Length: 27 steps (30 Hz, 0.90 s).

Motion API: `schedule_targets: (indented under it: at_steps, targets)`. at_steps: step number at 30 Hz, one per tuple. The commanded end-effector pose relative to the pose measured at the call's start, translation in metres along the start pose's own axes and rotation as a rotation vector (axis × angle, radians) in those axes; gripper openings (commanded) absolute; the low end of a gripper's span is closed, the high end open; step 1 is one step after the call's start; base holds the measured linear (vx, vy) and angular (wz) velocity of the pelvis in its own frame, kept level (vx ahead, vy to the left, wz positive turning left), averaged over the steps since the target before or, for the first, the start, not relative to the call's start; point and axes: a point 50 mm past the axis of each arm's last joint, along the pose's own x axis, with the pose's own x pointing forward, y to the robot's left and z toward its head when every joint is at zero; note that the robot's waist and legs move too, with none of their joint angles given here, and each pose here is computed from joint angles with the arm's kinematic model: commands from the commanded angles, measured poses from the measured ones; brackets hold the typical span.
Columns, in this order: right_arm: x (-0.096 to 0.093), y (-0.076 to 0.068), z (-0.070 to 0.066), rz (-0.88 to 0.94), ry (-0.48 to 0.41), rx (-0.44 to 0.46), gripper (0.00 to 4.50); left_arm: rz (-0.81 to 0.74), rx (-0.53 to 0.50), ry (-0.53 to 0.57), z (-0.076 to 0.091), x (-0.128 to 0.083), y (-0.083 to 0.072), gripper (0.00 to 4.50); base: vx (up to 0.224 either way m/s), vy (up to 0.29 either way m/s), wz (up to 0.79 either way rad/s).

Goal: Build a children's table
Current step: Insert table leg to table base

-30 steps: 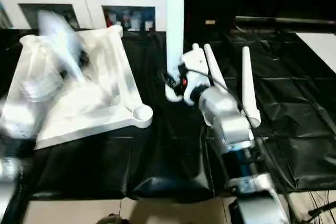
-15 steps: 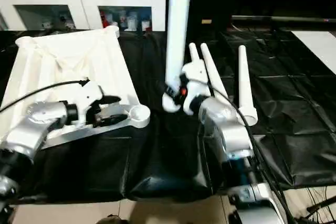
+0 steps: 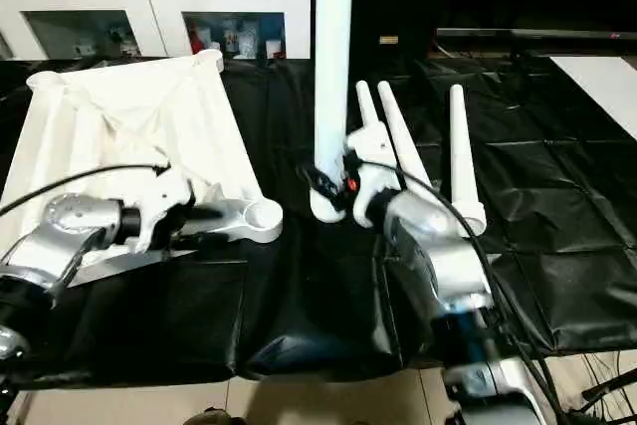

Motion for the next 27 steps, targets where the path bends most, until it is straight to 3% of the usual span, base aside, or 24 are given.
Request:
schedule_targets:
  at_steps: [1,10,13,15,19,22,27]
  targets:
    - [0.001,0.002,0.007,0.017,-0.013,-0.019,1.85,0.013,0.008,0.028,-0.003,-0.002,0.002,1.61,0.0,0.0,0.0]
    - [0.001,0.003,0.007,0.025,-0.012,-0.02,1.85,0.029,-0.013,0.064,-0.011,-0.007,0.006,0.81,0.0,0.0,0.0]
    - [0.001,0.004,0.007,0.027,-0.01,-0.02,1.85,0.026,-0.014,0.079,-0.013,-0.008,0.006,0.75,0.0,0.0,0.0]
    - [0.001,0.004,0.007,0.028,-0.009,-0.02,1.85,0.024,-0.014,0.093,-0.016,-0.009,0.005,0.4,0.0,0.0,0.0]
    - [0.002,0.003,0.007,0.03,-0.008,-0.022,1.85,0.027,-0.014,0.105,-0.02,-0.012,0.005,0.32,0.0,0.0,0.0]
    - [0.002,0.003,0.007,0.031,-0.007,-0.021,1.85,0.029,-0.008,0.122,-0.024,-0.016,0.004,0.01,0.0,0.0,0.0]
    - [0.004,0.003,0.008,0.036,-0.006,-0.021,1.85,0.039,0.002,0.134,-0.028,-0.021,0.003,0.01,0.0,0.0,0.0]
